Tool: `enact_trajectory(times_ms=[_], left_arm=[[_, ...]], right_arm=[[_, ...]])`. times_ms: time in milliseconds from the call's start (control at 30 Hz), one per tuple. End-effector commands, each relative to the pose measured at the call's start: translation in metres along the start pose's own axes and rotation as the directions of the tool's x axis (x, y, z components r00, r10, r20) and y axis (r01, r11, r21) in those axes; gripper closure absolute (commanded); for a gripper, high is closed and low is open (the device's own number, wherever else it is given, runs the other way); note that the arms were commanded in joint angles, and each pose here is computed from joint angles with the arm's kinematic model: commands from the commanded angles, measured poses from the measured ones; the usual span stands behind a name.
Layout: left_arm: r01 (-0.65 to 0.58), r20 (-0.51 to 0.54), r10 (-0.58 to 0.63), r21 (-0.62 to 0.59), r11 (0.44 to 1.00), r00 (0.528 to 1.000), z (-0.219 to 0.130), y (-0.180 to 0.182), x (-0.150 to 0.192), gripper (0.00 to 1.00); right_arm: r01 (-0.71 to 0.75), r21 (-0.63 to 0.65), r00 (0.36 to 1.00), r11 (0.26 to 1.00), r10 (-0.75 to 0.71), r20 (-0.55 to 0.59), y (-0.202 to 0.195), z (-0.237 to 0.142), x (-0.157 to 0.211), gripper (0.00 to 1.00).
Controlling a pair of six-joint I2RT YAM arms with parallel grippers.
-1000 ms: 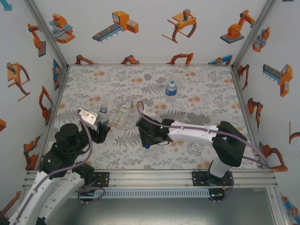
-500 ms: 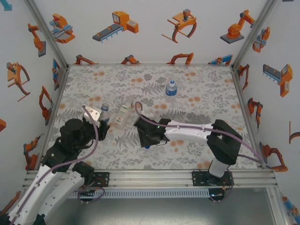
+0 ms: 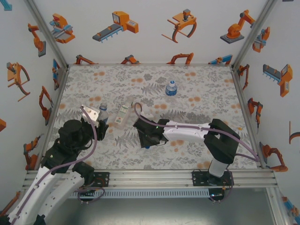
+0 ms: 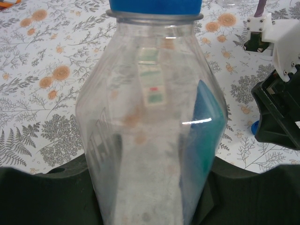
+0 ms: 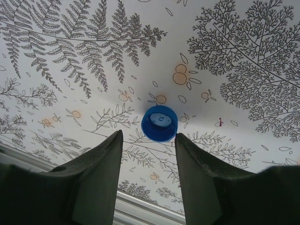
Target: Screw on the bottle caps
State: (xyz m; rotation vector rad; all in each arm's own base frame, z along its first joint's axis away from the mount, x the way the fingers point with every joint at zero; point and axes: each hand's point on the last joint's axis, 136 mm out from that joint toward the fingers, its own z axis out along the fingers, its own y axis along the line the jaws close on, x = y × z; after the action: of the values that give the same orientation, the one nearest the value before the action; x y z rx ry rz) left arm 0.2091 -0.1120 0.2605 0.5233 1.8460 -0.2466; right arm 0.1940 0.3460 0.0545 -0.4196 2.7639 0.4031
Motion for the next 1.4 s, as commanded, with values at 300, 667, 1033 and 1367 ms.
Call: enact_trajectory(times_ms=[300,667,1033,1367], left_arm=[[0.006,0.008,-0.007,0.007,1.0,1.0,0.0004,-0.0009,-0.0058,0.88],[0.006,0.008,-0.006,0.006,1.0,1.0,0.0006,-0.0008,-0.0061,0.88],[0.005,-0.003,-0.005,0.001,1.0,1.0,0.0028,-0.0001,-0.0044,0.88],[0.003,-0.018,-0.003,0.003,1.0,1.0,0.0053,-0.0007,-0.0029,0.88]], right_arm=[[-0.014,0.0,1.0,1.0,0.014,0.022,0.0041,-0.0024,-0.01,0.55],[-0.011,-0.006,1.0,1.0,0.011,0.024,0.0065,-0.0022,-0.0124,0.56],[-0.002,0.01,1.0,1.0,0.002,0.009,0.0061,0.0022,-0.011,0.56],[0.008,0.05,1.0,0.999,-0.008,0.001,-0.0004,0.0011,-0.0107,0.55]])
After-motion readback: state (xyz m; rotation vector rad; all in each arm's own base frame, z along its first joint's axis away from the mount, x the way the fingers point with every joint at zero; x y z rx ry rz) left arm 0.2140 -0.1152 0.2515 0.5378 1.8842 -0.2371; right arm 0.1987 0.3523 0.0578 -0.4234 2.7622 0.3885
